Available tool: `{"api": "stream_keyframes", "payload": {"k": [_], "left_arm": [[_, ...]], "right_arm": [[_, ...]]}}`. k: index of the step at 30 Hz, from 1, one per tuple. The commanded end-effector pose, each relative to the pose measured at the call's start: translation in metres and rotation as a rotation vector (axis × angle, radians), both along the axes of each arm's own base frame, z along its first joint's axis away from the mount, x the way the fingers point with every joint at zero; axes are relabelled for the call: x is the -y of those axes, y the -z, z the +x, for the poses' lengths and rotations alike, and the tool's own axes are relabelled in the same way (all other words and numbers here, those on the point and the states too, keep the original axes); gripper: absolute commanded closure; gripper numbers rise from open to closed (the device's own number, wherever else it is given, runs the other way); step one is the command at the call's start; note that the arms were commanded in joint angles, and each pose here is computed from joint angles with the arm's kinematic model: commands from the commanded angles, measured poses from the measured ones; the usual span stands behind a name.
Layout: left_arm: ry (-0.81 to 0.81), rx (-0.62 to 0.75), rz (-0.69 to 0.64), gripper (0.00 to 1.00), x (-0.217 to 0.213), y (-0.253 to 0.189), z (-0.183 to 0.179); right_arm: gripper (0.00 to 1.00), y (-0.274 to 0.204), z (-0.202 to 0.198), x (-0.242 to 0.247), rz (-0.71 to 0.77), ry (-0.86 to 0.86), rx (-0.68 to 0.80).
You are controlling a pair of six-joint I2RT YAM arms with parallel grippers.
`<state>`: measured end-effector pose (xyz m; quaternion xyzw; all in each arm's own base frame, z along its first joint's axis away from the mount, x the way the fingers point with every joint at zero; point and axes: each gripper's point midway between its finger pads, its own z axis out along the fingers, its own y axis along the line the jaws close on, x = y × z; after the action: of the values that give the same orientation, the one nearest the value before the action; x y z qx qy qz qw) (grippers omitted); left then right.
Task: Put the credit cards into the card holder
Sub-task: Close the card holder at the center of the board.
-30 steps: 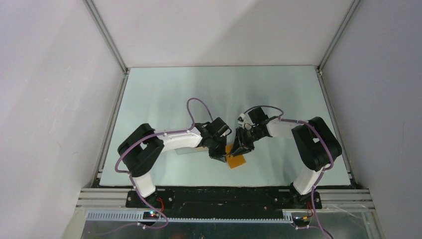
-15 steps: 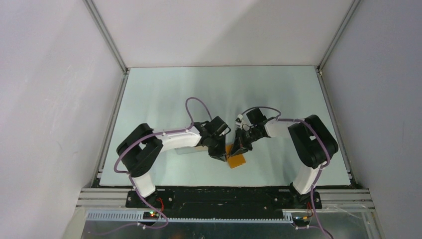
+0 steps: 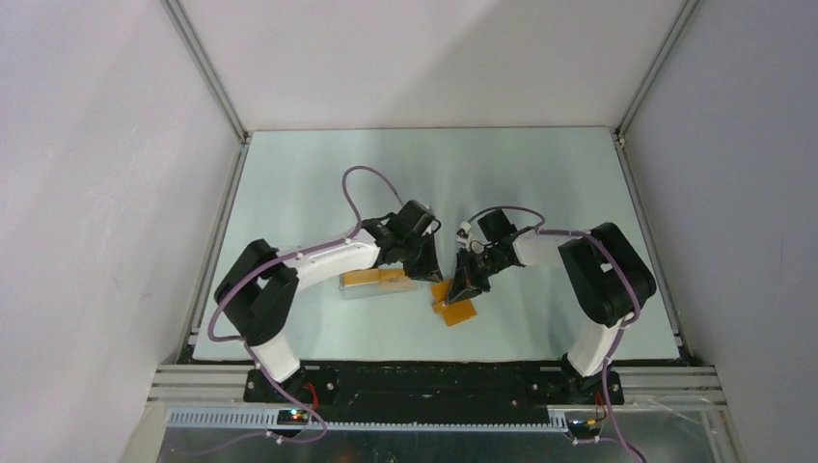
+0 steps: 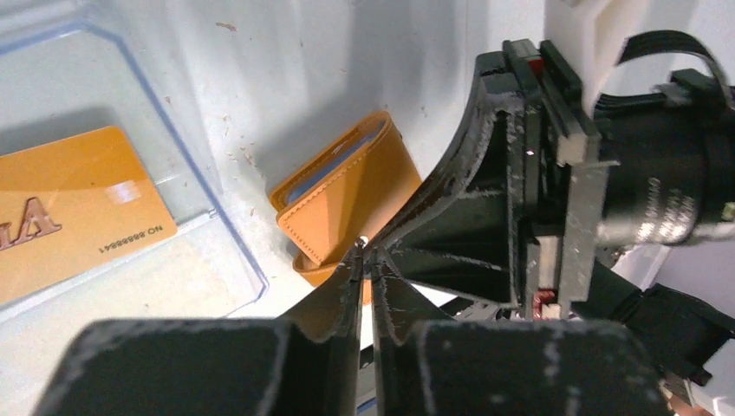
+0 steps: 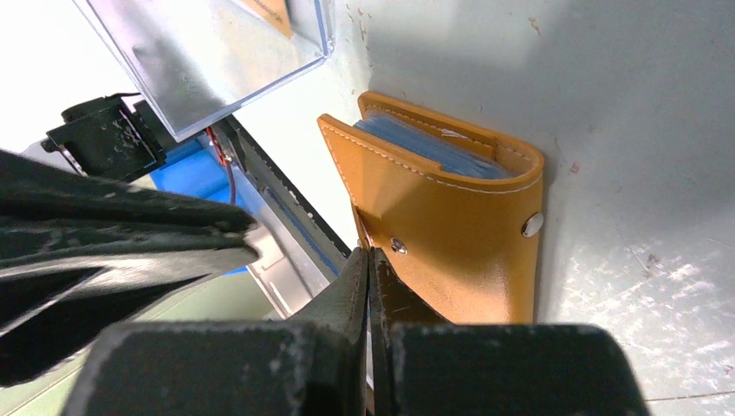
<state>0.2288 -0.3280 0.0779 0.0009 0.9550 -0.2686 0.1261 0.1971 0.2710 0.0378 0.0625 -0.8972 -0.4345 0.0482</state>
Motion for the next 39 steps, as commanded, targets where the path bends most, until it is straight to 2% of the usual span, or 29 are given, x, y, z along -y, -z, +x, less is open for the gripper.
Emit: {"api": "stream_keyframes", "payload": {"k": [1,7,16,30,34,35,36,39], "left_arm": [[0.026,0.01,0.03,0.91,0.008,0.013,0.004],[0.037,-0.025,0.09,1.0,0.004,0.04,-0.002],[0.044,-0.046,0.152,1.0,-0.006,0.061,-0.01],[0.063,-0.052,0.158,1.0,-0.004,0.065,-0.014],[0.066,-0.052,0.157,1.0,-0.003,0.065,-0.014],[0.066,-0.052,0.156,1.0,-0.003,0.065,-0.014],[0.066,-0.053,0.157,1.0,-0.004,0.065,-0.014],[0.067,-0.05,0.155,1.0,-0.003,0.064,-0.014]], "right_arm": [[1.0,-0.012,0.007,0.0,0.003,-0.01,0.055],[1.0,-0.009,0.009,0.003,-0.019,-0.014,0.069],[1.0,-0.015,0.017,0.0,0.002,-0.024,0.114],[1.0,-0.01,0.03,0.009,-0.084,-0.025,0.163],[1.0,-0.015,0.029,0.01,-0.07,-0.024,0.159],[0.98,-0.017,0.028,0.01,-0.066,-0.024,0.158],[0.9,-0.021,0.028,0.01,-0.062,-0.019,0.155],[0.77,-0.029,0.026,0.008,-0.021,-0.009,0.138]]}}
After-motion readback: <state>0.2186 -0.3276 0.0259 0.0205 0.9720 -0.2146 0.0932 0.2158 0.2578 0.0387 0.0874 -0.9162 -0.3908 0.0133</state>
